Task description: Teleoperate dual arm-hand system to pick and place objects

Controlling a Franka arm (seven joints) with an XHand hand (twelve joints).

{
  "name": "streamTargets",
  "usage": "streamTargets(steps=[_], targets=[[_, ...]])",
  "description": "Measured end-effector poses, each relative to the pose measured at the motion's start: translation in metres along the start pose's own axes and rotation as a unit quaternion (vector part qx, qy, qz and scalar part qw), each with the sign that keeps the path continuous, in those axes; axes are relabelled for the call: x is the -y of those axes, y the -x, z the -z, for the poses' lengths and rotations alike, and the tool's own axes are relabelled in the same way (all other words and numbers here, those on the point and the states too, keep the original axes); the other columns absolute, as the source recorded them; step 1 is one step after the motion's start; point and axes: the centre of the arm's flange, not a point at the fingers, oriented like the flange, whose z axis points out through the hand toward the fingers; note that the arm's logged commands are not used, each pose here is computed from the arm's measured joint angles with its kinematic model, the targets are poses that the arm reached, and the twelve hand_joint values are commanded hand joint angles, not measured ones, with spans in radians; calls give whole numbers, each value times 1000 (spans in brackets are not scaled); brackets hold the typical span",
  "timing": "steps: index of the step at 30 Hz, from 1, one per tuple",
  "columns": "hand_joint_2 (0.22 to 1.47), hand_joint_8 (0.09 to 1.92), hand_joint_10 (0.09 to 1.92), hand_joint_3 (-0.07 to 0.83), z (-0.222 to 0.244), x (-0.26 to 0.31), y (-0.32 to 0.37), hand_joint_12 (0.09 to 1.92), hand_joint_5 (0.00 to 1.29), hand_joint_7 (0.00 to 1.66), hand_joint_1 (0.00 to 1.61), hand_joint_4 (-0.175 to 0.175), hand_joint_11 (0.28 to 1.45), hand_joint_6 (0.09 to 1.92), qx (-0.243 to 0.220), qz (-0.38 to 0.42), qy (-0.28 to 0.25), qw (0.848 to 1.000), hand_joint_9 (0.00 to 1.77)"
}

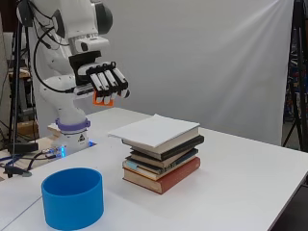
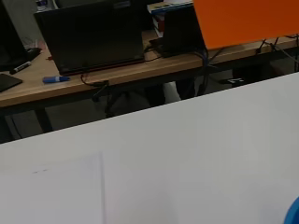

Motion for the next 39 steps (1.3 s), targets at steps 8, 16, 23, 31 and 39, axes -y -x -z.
streamTargets(steps=[8, 16, 23, 31, 39], targets=[[1195, 1755, 1855, -1, -6, -49, 29, 1827, 823, 1243, 945, 175, 1209, 1217, 9, -16, 3, 1000, 1529], [1196, 1810, 1893, 0, -16, -73, 46, 1810, 818, 1294, 943, 175, 1219, 1222, 10, -19, -6, 1000, 1564], [1195, 1874, 1920, -1, -50, -91, 55, 1804, 821, 1321, 945, 175, 1218, 1218, 19, -17, -34, 999, 1587], [1187, 1905, 1920, -1, -96, -102, 72, 1788, 837, 1342, 954, 175, 1217, 1194, 20, -6, -70, 997, 1610], [1181, 1915, 1920, -1, -107, -99, 78, 1774, 846, 1357, 957, 175, 1215, 1179, -3, -2, -80, 997, 1621]])
